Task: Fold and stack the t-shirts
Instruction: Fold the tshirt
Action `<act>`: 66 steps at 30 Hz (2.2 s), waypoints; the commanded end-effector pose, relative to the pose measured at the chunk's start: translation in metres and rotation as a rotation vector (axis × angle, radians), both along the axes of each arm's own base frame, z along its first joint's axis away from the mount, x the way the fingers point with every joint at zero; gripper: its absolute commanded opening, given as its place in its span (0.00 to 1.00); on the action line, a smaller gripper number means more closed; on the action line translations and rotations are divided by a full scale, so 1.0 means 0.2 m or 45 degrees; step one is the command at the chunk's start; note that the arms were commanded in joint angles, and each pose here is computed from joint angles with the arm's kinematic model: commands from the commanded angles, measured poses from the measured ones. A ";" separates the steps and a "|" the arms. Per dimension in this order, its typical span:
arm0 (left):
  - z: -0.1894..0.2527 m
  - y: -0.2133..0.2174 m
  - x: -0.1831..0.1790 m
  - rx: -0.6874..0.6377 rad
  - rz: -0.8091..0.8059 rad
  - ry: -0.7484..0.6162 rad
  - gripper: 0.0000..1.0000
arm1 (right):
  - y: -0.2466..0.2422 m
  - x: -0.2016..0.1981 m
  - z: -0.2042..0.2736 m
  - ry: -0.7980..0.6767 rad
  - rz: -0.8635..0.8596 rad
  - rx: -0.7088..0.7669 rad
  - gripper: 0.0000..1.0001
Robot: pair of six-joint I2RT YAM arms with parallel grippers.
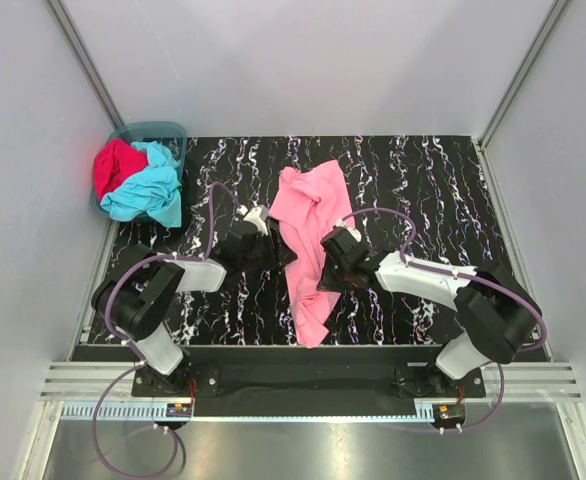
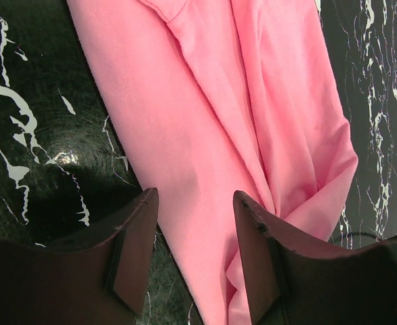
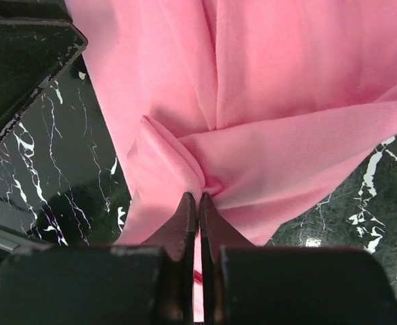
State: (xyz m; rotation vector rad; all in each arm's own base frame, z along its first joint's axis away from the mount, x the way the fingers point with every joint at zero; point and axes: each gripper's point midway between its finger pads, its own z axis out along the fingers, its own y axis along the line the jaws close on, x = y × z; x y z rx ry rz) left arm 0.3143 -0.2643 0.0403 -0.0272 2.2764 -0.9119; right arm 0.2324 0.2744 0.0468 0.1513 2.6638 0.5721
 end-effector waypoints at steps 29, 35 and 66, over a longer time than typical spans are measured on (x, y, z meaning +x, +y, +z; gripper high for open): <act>0.12 -0.03 0.04 -0.048 -0.023 -0.110 0.51 | -0.03 0.04 0.16 -0.111 0.010 -0.026 0.25; 0.12 -0.03 0.04 -0.050 -0.023 -0.114 0.50 | 0.00 0.03 0.12 -0.087 0.017 -0.010 0.24; 0.18 -0.06 0.05 -0.090 -0.034 -0.147 0.49 | -0.71 -0.35 0.20 -0.027 -0.506 -0.222 0.00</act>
